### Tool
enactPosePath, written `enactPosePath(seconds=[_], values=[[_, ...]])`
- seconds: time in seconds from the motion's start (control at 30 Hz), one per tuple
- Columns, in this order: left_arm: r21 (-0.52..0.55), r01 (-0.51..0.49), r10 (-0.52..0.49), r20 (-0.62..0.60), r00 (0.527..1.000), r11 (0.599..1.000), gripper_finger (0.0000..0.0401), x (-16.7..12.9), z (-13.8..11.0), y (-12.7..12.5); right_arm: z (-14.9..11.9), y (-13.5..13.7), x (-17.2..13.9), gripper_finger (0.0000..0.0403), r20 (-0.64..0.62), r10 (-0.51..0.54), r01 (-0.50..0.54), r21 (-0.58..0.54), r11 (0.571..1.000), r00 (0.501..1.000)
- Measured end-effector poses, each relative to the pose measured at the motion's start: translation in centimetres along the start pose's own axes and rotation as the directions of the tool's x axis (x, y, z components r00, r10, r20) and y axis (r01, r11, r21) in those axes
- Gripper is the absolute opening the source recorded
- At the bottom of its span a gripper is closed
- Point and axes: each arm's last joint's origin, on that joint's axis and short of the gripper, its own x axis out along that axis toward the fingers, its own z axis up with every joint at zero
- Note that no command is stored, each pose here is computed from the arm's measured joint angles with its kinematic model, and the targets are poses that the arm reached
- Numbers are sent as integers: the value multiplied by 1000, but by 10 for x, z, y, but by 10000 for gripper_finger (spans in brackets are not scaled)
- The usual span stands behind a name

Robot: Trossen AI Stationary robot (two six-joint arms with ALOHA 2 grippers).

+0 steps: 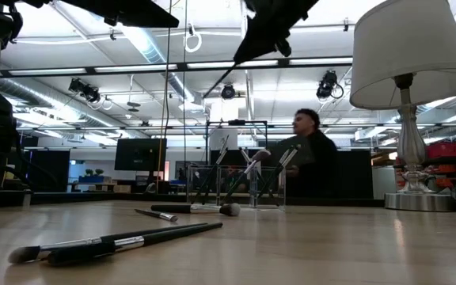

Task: Put items in baskets/containers
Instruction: Put the black liner brush into the transparent organizer

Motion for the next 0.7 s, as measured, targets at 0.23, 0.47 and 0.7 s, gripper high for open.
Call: enactPosePath(seconds=[0.23, 0.47, 0.7], values=[[-25, 3, -3, -8, 1000, 1000, 178, 0, -2, -1, -22, -13, 38, 11, -155, 24, -24, -2, 1000, 988], [-19, 5, -5, -14, 1000, 1000, 178, 0, -3, -1, -38, -15, 74, 11, -213, 47, -63, -70, 996, 976], [4, 9, -9, -27, 1000, 1000, 178, 0, -5, -2, -45, -21, 94, 12, -219, 129, -147, -65, 987, 967]])
